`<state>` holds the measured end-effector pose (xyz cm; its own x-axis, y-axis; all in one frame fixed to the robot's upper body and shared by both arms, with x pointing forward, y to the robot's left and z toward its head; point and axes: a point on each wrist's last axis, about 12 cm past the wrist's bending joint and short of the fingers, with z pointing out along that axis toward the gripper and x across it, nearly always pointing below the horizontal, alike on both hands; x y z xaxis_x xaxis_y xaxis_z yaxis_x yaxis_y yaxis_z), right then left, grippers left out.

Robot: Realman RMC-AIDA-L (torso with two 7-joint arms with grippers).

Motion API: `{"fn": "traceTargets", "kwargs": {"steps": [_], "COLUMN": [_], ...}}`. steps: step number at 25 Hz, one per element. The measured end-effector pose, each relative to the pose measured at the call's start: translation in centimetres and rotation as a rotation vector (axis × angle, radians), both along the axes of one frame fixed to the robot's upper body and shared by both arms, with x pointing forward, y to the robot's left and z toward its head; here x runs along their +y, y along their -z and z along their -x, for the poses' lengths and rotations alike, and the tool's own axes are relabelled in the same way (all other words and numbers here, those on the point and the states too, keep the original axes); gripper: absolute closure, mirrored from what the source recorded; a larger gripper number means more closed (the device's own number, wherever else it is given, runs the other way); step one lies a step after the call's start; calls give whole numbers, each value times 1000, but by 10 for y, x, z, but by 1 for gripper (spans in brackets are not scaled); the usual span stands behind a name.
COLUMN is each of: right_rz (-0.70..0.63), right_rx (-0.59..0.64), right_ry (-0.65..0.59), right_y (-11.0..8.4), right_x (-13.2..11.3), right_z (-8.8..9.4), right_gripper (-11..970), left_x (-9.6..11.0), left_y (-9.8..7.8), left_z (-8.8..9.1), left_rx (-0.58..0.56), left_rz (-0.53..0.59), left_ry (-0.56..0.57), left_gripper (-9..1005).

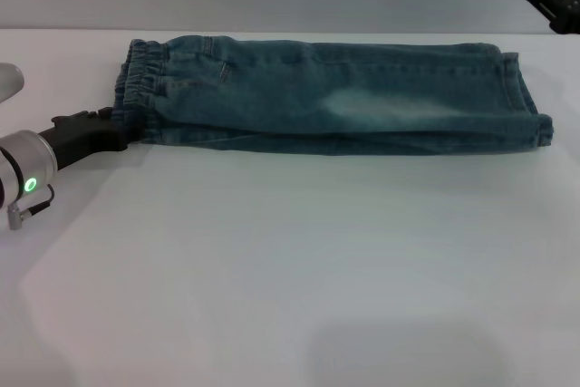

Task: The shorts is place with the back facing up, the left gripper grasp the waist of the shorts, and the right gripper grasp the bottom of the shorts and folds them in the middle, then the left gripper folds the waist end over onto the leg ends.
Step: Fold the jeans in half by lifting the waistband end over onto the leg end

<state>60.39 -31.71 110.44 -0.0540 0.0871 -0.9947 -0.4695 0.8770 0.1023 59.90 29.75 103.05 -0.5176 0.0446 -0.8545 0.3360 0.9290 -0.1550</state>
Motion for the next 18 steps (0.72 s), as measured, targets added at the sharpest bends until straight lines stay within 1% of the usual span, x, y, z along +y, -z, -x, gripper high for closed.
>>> {"fn": "traceTargets", "kwargs": {"steps": [3,6,18], "right_rz": [-11,-17,-21], "right_rx": [-5,-4,-3], "right_ry": [7,7,6], "right_y": [-1,-1,-1], "right_x": [-1,-1,0], "right_z": [0,1,0], "right_gripper": [506,506,505], "left_x": [2,3,2], "left_y": [0,1,0], "left_z": [1,2,3], "left_rx": [-3,-3,-12], "left_rz": [-11,-14,-16], "left_ry": [4,4,21], "left_gripper": [306,483,589]}}
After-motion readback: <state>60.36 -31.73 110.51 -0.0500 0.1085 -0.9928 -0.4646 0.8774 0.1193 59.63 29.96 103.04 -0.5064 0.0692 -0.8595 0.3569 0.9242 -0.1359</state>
